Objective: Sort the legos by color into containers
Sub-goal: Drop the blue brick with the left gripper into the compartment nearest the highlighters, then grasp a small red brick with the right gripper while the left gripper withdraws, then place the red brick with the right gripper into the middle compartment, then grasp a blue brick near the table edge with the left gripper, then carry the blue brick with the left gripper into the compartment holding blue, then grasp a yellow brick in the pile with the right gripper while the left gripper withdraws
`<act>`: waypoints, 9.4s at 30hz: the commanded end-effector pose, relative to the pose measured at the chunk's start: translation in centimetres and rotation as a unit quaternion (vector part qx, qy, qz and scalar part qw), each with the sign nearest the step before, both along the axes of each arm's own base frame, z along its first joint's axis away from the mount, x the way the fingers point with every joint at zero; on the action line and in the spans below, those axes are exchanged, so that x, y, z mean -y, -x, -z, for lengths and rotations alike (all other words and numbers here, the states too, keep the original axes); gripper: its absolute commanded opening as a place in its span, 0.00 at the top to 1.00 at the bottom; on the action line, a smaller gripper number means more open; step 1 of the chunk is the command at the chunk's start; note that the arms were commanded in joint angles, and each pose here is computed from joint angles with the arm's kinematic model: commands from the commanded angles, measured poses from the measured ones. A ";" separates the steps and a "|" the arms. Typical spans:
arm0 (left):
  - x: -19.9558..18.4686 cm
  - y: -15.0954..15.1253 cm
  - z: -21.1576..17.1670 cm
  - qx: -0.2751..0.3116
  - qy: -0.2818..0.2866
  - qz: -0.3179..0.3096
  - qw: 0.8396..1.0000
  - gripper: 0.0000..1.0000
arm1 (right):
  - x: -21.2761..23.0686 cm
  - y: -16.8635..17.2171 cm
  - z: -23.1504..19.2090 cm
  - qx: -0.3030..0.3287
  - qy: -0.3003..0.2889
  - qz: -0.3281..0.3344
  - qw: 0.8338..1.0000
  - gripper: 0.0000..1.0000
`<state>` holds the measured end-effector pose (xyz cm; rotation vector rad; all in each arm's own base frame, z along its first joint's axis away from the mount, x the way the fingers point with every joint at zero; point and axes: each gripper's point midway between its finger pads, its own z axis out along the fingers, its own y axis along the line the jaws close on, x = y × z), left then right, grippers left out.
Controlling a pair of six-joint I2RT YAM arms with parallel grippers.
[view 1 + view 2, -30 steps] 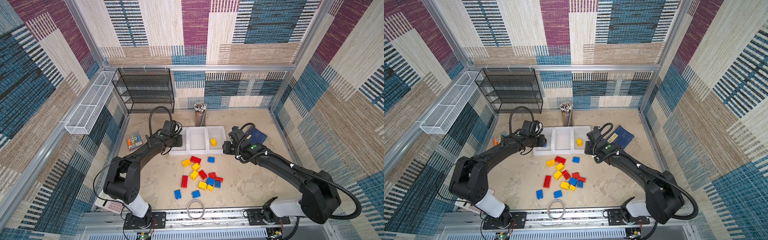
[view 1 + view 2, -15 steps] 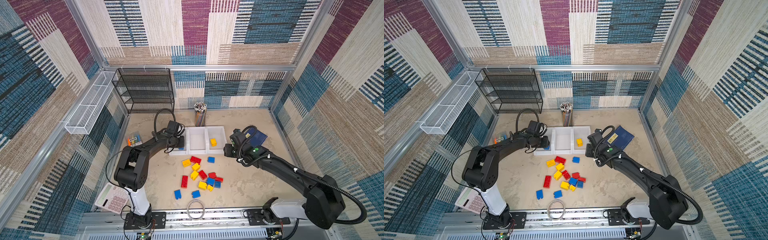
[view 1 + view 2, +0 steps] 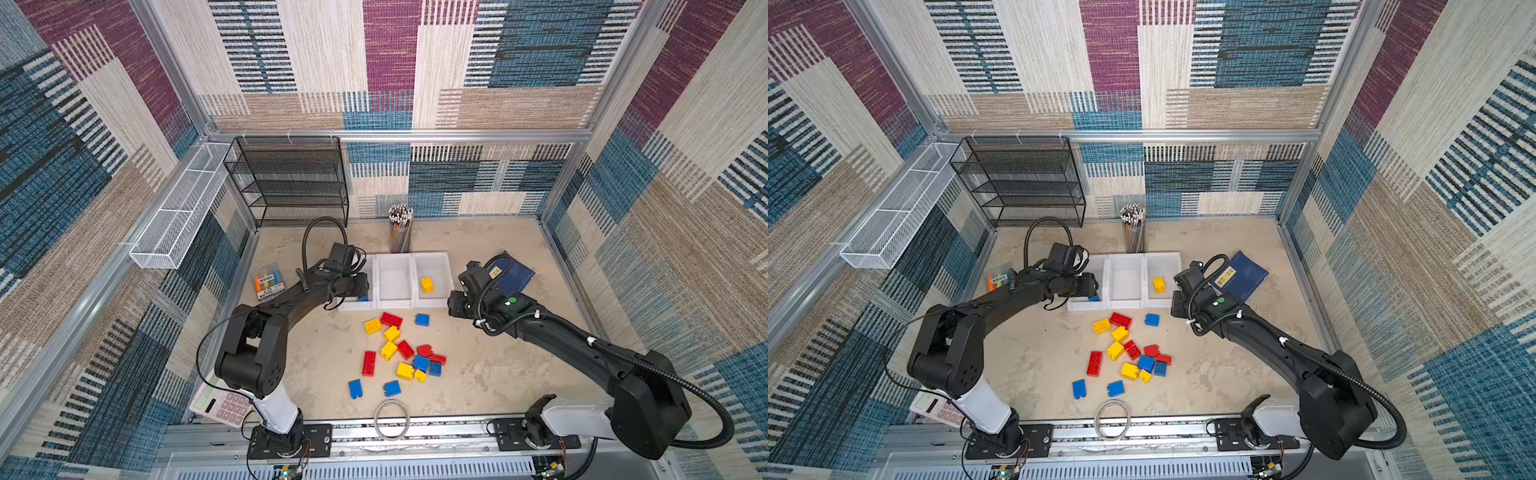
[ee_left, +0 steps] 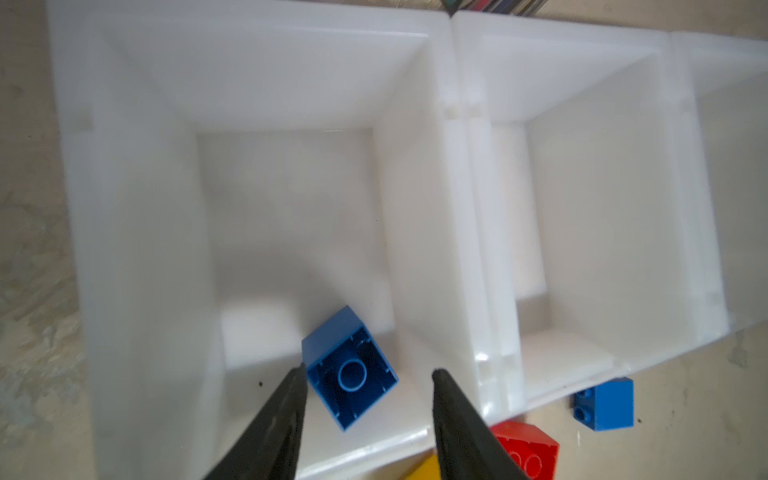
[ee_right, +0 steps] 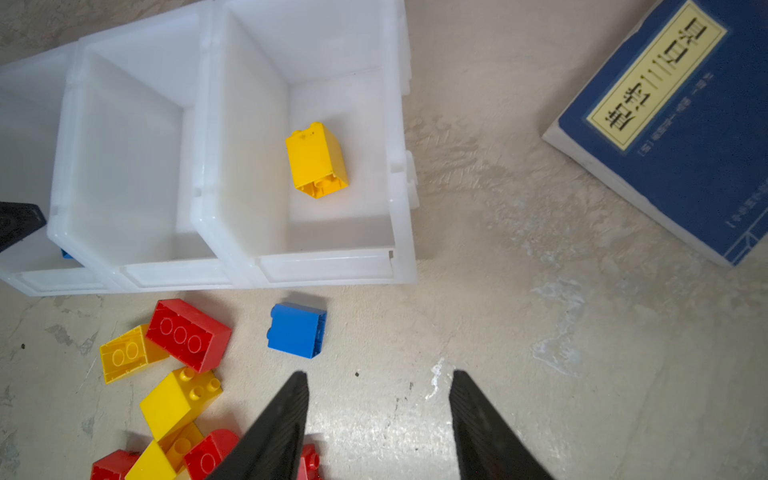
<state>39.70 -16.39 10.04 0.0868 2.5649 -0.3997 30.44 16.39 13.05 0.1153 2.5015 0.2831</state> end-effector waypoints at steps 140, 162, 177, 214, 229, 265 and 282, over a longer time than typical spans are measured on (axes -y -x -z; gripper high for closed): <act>-1.2 27.8 6.8 -0.206 -0.038 -0.013 0.978 0.39 | -8.5 0.0 -0.5 0.008 -0.059 -0.077 0.995 0.41; -0.4 27.4 8.6 -0.208 -0.072 0.008 0.975 0.64 | -7.9 0.5 -0.3 0.002 -0.058 -0.067 0.996 0.43; 5.1 21.4 0.2 -0.087 -0.024 0.106 0.990 0.73 | -6.3 0.6 -1.9 0.023 -0.050 -0.040 0.998 0.44; -0.8 -2.4 -1.9 -0.036 -0.005 -0.010 0.999 0.43 | -1.6 3.5 -4.1 0.037 -0.063 0.011 0.997 0.39; -2.2 3.5 -3.7 -0.010 0.040 -0.035 0.999 0.42 | -2.6 3.6 -1.9 0.006 -0.044 -0.021 0.999 0.40; -7.1 14.7 0.0 -0.014 0.072 -0.146 0.987 0.40 | -17.8 14.1 7.1 -0.087 0.093 -0.407 0.904 0.41; -7.0 15.0 0.4 -0.016 0.084 -0.151 0.985 0.40 | -15.9 14.8 8.4 -0.090 0.122 -0.404 0.902 0.52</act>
